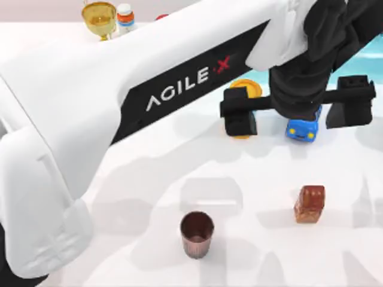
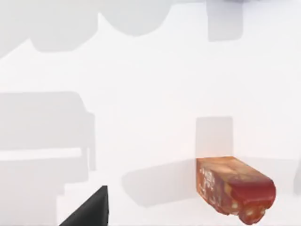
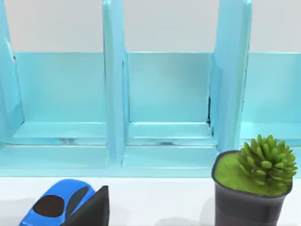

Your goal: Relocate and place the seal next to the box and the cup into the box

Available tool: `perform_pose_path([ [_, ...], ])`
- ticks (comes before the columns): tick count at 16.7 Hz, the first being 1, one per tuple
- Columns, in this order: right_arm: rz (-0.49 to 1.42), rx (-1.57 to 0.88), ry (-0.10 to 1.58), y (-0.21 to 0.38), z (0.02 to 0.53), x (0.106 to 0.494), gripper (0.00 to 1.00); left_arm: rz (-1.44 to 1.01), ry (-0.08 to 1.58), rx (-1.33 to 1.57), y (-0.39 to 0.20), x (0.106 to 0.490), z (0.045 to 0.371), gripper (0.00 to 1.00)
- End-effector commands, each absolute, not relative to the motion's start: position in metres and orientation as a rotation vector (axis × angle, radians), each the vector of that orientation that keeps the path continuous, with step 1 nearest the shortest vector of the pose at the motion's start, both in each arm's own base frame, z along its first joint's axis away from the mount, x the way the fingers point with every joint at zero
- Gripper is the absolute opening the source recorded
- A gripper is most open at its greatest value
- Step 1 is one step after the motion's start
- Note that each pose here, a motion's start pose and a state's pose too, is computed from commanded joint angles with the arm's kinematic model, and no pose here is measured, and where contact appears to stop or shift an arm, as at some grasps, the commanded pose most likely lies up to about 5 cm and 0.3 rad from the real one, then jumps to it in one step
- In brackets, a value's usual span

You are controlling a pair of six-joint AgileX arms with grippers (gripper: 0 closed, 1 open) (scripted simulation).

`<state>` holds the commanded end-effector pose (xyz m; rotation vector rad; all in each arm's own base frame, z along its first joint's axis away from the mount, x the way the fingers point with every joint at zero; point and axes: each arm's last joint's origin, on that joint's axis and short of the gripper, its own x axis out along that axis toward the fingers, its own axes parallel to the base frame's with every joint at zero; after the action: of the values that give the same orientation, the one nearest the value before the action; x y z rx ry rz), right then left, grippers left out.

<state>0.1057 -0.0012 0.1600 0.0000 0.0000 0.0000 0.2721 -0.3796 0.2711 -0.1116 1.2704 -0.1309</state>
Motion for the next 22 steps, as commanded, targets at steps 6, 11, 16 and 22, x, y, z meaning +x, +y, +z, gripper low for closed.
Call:
perform_pose_path([
  [6,0.0,0.0,0.0,-0.001,0.16,0.106,1.0,-0.029,1.363,0.001,-0.444,0.24,0.204,1.0],
  [11,0.0,0.0,0.0,-0.001,0.16,0.106,1.0,-0.017,1.371,0.014,-0.449,0.236,0.197,1.0],
  [16,0.0,0.0,0.0,-0.001,0.16,0.106,1.0,-0.017,1.371,0.014,-0.45,0.24,0.186,1.0],
  [22,0.0,0.0,0.0,-0.001,0.16,0.106,1.0,-0.018,1.369,0.012,-0.451,0.251,0.129,1.0],
])
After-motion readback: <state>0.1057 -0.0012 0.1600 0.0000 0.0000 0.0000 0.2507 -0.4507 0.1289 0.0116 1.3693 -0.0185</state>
